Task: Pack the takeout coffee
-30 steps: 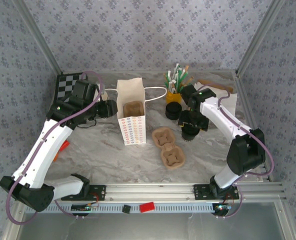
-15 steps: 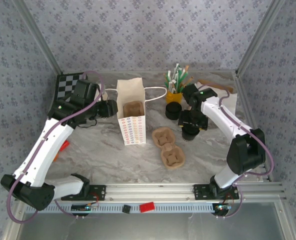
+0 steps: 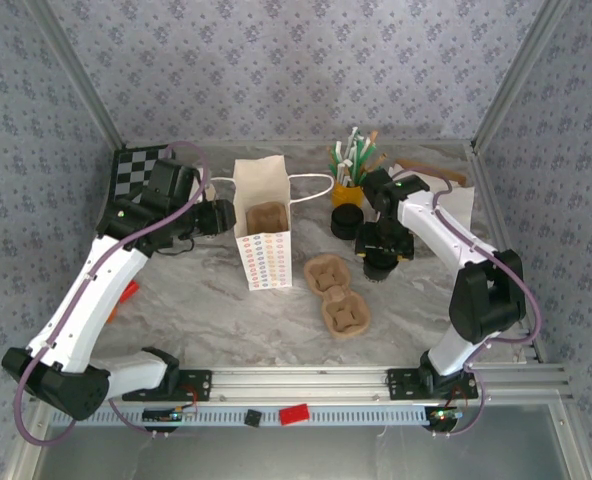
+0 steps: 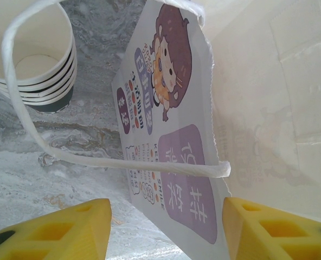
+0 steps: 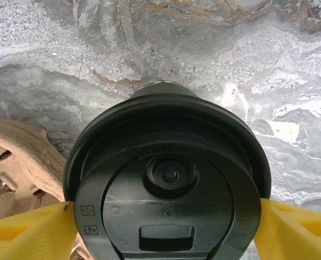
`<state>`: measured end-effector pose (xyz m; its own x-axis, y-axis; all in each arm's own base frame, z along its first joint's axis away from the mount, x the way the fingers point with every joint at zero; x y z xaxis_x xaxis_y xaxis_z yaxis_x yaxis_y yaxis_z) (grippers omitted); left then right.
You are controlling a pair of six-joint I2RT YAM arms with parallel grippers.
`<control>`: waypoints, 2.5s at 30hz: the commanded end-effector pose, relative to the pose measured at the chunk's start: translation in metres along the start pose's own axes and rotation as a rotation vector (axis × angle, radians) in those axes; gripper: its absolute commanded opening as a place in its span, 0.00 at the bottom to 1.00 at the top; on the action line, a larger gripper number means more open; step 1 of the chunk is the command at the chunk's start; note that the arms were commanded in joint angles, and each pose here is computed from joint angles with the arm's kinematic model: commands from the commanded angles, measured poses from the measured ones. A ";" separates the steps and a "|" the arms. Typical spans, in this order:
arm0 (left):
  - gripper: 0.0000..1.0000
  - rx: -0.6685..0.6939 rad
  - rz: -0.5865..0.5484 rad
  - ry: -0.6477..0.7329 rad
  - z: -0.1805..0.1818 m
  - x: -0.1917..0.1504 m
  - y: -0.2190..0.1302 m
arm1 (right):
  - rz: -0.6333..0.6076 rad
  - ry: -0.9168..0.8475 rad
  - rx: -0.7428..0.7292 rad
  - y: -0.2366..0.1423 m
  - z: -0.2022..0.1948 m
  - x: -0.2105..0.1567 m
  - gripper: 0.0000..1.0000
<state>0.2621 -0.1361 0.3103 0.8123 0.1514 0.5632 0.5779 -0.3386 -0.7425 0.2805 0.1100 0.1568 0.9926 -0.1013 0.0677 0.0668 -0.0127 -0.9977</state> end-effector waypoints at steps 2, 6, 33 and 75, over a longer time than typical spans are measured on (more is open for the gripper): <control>0.56 -0.004 -0.025 -0.007 -0.003 0.007 -0.006 | 0.016 -0.047 -0.019 0.004 0.000 0.000 0.83; 0.56 -0.006 -0.020 -0.007 -0.004 0.007 -0.004 | -0.012 -0.065 -0.011 0.000 0.003 0.003 0.83; 0.56 -0.001 -0.014 -0.008 -0.005 0.009 0.001 | -0.039 -0.079 -0.054 -0.004 -0.007 0.011 0.85; 0.66 0.019 0.068 0.026 -0.005 0.004 -0.001 | -0.103 -0.065 -0.016 -0.064 -0.018 -0.018 0.71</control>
<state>0.2679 -0.1391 0.3124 0.8347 0.1323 0.5346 0.5461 -0.3248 -0.7722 0.2706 0.0984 0.1981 0.9853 -0.0193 0.1699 0.1693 -0.0266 -0.9852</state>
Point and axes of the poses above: each hand's point on the last joint's axis, 136 mm out from that joint toward the fingers, its own y axis out along the fingers, its own z axis along the line the jaws close on, x = y × z, the point moved 3 cm from there along -y, back along the fingers, and after that the axes turned 1 degree about -y, right-handed, at the moved point
